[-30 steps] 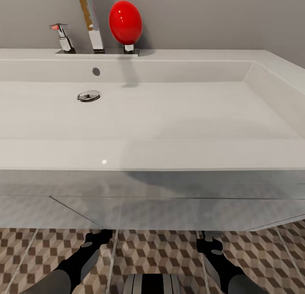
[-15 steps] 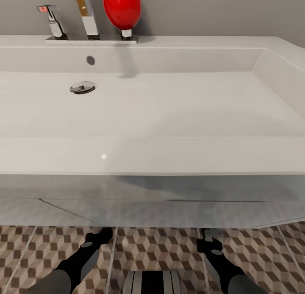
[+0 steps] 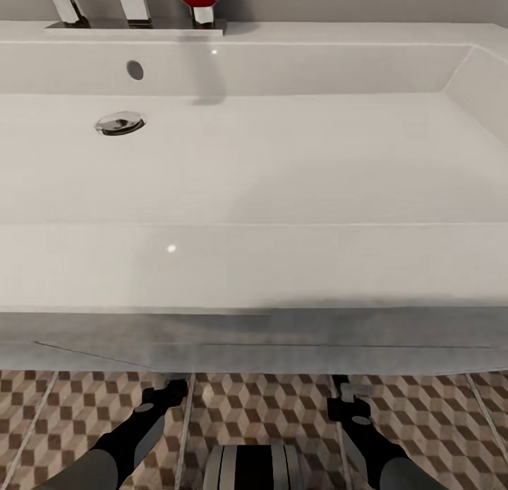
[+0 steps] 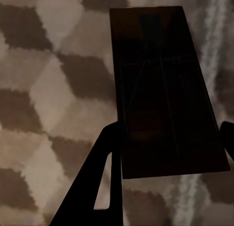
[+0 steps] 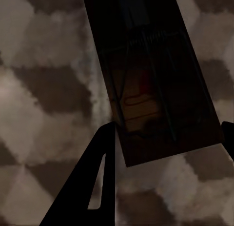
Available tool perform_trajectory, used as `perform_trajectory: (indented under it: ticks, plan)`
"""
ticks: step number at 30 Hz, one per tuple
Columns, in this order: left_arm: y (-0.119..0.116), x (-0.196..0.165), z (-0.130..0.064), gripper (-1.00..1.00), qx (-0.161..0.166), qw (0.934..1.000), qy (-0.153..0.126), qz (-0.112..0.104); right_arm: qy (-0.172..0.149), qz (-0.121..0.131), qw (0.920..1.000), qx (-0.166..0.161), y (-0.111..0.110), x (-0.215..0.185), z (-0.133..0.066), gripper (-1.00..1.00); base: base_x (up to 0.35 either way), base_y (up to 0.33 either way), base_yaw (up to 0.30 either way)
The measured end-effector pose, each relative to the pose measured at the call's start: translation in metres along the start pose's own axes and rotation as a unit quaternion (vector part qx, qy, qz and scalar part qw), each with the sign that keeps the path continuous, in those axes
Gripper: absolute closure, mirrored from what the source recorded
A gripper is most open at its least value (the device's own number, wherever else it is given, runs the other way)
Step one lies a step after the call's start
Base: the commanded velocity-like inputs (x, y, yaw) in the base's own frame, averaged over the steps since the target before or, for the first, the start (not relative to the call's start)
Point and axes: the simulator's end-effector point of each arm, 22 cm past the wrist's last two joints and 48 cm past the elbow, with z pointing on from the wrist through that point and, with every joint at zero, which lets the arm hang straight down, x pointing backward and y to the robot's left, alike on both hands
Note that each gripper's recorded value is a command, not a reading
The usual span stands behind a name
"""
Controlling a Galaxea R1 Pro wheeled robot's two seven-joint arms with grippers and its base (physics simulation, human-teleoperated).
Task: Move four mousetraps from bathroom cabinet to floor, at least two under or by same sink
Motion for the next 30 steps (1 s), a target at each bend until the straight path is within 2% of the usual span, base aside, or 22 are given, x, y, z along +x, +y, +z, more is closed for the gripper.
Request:
perform_trajectory:
  ticks: [9, 21, 30]
  plan:
    - [0.000, 0.003, 0.002, 1.00, 0.000, 1.0000, 0.003, 0.000, 0.003, -0.001, 1.0000, -0.003, 0.001, 0.004, 0.002, 1.00, 0.000, 0.000, 0.000]
    - [0.000, 0.001, 0.002, 1.00, 0.000, 1.0000, -0.001, -0.003, -0.011, 0.002, 0.9999, -0.004, 0.002, -0.002, 0.002, 1.00, 0.000, 0.000, 0.000]
    - [-0.001, -0.013, 0.001, 1.00, 0.000, 0.9994, -0.032, -0.011, -0.027, 0.006, 0.9996, -0.005, 0.003, -0.009, 0.001, 1.00, 0.000, 0.000, 0.000]
